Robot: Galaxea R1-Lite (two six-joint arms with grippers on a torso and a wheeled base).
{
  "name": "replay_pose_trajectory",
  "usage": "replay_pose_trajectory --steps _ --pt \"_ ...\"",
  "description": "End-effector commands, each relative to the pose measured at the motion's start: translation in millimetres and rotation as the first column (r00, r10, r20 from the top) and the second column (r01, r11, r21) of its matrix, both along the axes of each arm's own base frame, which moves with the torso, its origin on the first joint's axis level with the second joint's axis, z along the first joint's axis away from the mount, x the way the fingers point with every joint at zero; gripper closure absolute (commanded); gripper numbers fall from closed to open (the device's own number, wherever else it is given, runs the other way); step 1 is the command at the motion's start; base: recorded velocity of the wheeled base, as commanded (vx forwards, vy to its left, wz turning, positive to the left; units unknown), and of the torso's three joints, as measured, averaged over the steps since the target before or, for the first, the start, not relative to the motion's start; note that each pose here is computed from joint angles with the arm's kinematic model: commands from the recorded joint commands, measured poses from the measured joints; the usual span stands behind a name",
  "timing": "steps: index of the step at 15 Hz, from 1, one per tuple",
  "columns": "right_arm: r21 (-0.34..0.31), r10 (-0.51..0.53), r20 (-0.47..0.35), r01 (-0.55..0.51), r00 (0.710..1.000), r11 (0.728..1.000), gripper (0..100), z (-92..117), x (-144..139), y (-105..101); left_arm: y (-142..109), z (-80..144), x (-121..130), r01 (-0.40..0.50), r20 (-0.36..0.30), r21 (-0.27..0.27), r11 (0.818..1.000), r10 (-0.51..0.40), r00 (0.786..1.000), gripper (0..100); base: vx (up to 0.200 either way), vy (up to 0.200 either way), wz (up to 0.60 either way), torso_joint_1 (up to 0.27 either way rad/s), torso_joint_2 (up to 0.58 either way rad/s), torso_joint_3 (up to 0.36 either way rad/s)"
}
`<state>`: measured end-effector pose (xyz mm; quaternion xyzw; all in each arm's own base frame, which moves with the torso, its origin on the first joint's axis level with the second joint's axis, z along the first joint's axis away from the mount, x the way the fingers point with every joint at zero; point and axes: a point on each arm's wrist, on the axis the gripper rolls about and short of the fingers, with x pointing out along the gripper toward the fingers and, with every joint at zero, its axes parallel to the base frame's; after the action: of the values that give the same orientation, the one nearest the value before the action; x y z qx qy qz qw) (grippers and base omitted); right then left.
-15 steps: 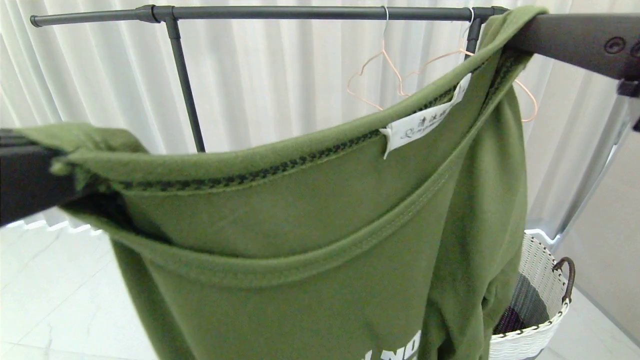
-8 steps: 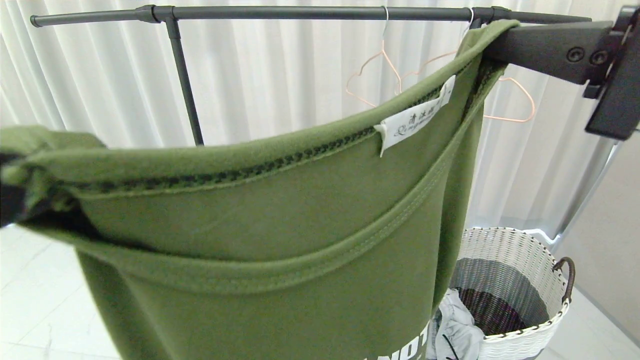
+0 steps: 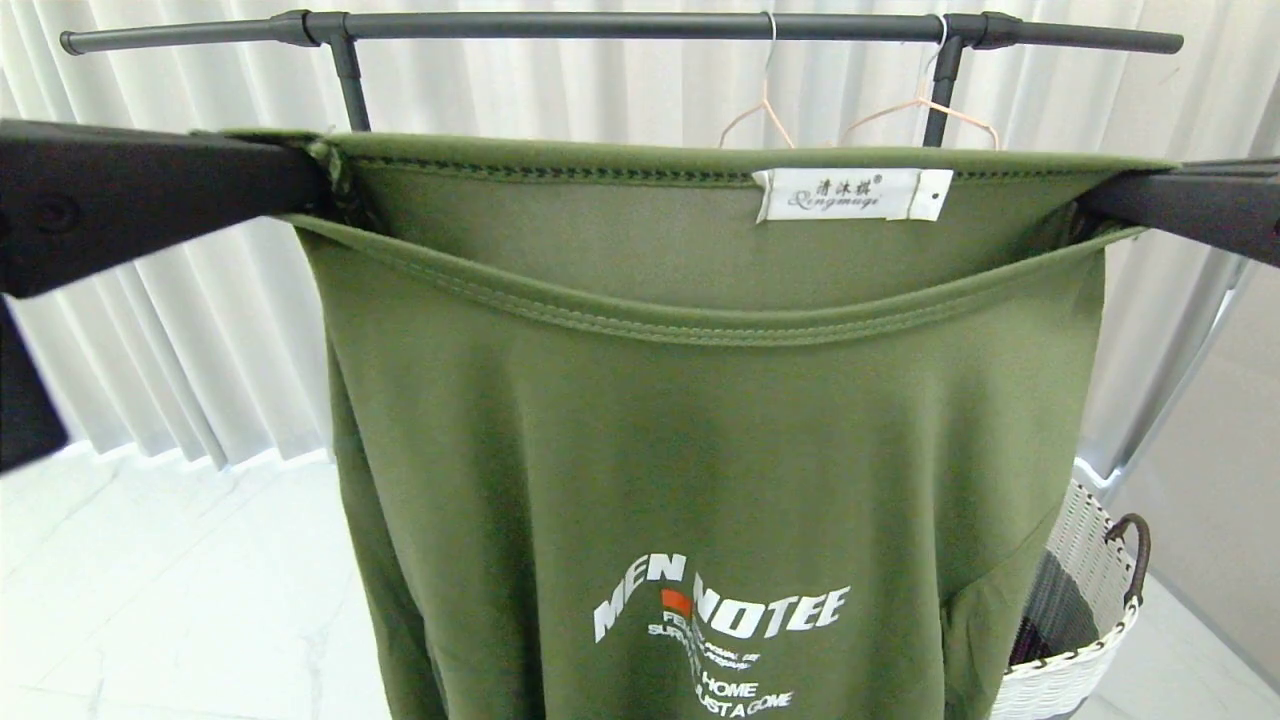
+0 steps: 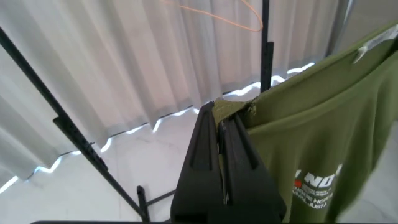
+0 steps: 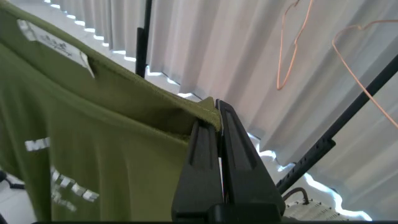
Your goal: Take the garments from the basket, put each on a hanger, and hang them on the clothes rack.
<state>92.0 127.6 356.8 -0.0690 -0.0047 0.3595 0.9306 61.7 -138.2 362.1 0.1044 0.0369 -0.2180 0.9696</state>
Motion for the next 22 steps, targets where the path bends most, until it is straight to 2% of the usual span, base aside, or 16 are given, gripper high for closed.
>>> replay_pose_trajectory --steps 1,4,12,13,14,16,17,18,21,22 --pt "0.008 0.006 0.006 -0.006 1.000 1.000 100 -1 -6 -6 -9 -5 4 -0.015 -0.008 0.029 0.999 0.015 1.000 100 0.000 0.000 0.00 0.000 0.00 0.000" --pt "0.005 0.008 0.004 -0.008 1.000 1.000 100 -2 -6 -6 -11 -3 5 -0.042 0.008 0.000 0.999 0.042 0.999 100 0.000 0.000 0.00 0.000 0.00 0.000" --pt "-0.011 0.023 -0.001 -0.023 1.000 1.000 100 -4 -9 -6 -12 -2 6 -0.046 0.011 0.000 0.999 0.046 0.999 100 0.000 0.000 0.00 0.000 0.00 0.000" --pt "-0.019 0.037 -0.006 -0.037 0.999 0.999 0 -5 -12 -7 -11 -2 6 -0.049 0.012 -0.001 0.999 0.049 0.999 100 0.000 0.000 0.00 0.000 0.00 0.000" --pt "-0.026 0.052 -0.009 -0.052 0.999 0.998 0 -9 -15 -9 -10 -1 7 -0.062 0.013 -0.004 0.998 0.062 0.998 100 0.000 0.000 0.00 0.000 0.00 0.000" --pt "-0.048 0.075 0.008 -0.075 0.997 0.996 0 -18 -24 -21 -4 0 17 -0.157 0.018 -0.006 0.988 0.157 0.987 100 0.000 0.000 0.00 0.000 0.00 0.000" --pt "-0.048 0.075 0.008 -0.075 0.997 0.996 0 -18 -24 -21 -4 0 17 -0.157 0.018 -0.006 0.988 0.157 0.987 100 0.000 0.000 0.00 0.000 0.00 0.000" --pt "-0.044 0.079 0.026 -0.078 0.997 0.996 0 -21 -31 -33 3 0 26 -0.244 0.022 -0.006 0.970 0.244 0.969 100 0.000 0.000 0.00 0.000 0.00 0.000" --pt "-0.026 0.068 0.035 -0.067 0.997 0.997 0 -20 -36 -42 4 -1 26 -0.249 0.021 -0.008 0.969 0.249 0.968 100 0.000 0.000 0.00 0.000 0.00 0.000" --pt "-0.053 0.001 0.015 0.000 1.000 0.999 0 -23 -31 -46 5 0 26 -0.256 0.024 -0.003 0.967 0.256 0.966 100 0.000 0.000 0.00 0.000 0.00 0.000"
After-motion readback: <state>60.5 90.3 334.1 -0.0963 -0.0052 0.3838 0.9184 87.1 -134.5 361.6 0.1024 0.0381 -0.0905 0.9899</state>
